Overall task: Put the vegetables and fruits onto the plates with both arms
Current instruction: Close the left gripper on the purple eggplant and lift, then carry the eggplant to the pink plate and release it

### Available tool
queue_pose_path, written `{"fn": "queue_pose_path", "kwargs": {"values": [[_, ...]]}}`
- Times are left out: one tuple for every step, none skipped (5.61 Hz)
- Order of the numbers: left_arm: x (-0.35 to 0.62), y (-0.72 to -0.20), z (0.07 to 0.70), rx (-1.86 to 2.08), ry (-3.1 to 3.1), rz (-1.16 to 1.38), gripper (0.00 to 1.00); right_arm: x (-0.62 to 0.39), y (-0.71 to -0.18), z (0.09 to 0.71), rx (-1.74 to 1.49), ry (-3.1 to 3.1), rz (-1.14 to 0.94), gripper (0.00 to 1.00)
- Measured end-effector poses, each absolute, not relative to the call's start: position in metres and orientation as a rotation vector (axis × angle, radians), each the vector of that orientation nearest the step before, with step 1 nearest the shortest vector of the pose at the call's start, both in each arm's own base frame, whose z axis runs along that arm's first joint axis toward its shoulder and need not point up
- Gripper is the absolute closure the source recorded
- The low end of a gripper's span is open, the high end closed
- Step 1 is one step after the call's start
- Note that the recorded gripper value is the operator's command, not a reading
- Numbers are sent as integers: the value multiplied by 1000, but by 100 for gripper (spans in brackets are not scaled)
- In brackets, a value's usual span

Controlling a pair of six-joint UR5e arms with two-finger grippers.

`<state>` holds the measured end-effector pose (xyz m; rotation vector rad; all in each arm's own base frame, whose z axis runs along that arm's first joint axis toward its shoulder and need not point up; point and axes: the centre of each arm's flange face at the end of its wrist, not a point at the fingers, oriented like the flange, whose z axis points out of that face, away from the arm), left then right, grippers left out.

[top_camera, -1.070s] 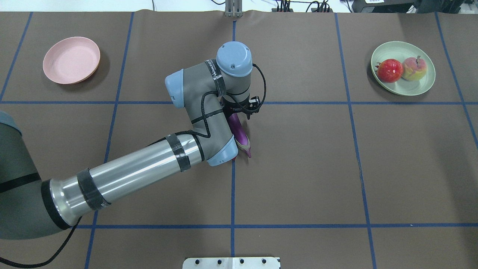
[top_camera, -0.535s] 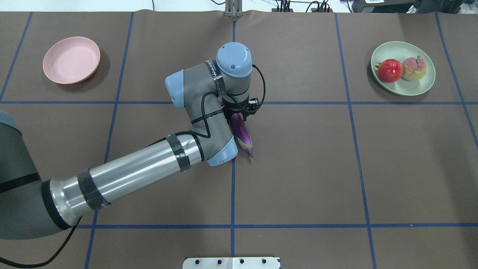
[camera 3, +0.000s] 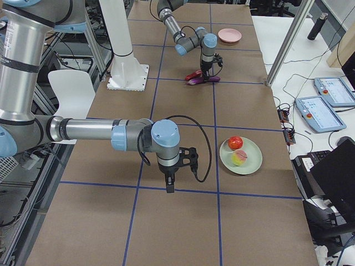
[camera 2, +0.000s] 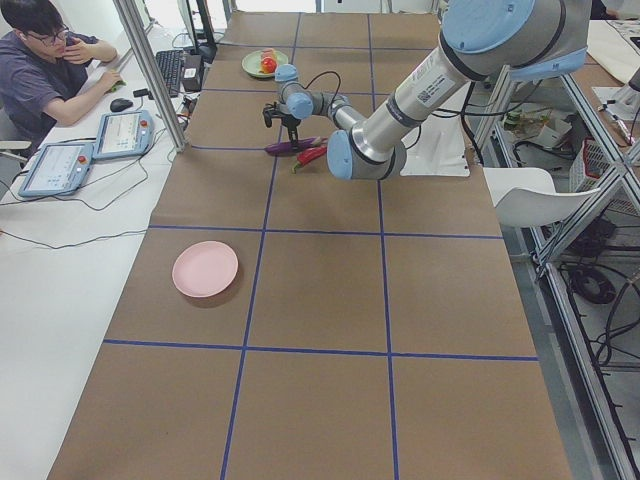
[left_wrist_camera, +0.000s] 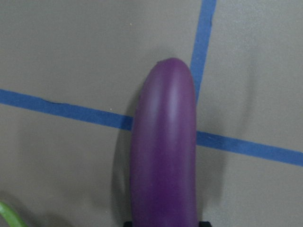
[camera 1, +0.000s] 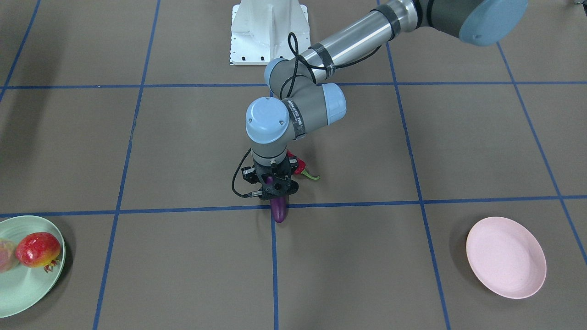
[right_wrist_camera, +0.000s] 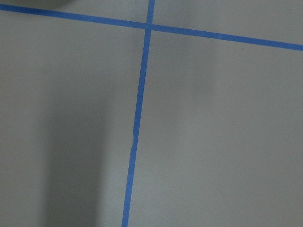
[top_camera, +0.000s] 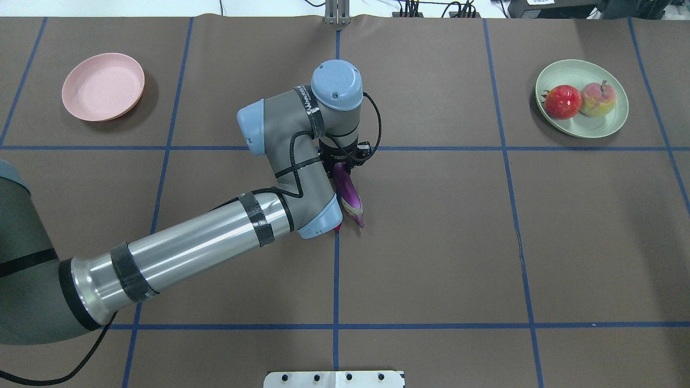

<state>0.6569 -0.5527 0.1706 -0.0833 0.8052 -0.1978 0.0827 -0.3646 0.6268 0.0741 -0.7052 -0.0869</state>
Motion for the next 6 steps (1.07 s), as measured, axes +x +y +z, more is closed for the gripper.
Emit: {"fn": "queue_pose_path", "kwargs": {"values": [[650,-559,166,-71,813,-191,100,83,-365,626,76,-705,-87,0],[631,-574,158,-46,832,-168,100,83,-366,626,76,-705,-87,0],[600,-599,152,-30,853,-120,100,83,-366,626,76,-705,-88,0],[562,-631,157,0,865,-39,100,83,-366,626,77,-705,-88,0],[524,-661,176,51,858,69,100,83,-366,626,77,-705,-88,0],[483,-688,212,91,846,190,100,83,-366,626,76,-705,-87,0]]}}
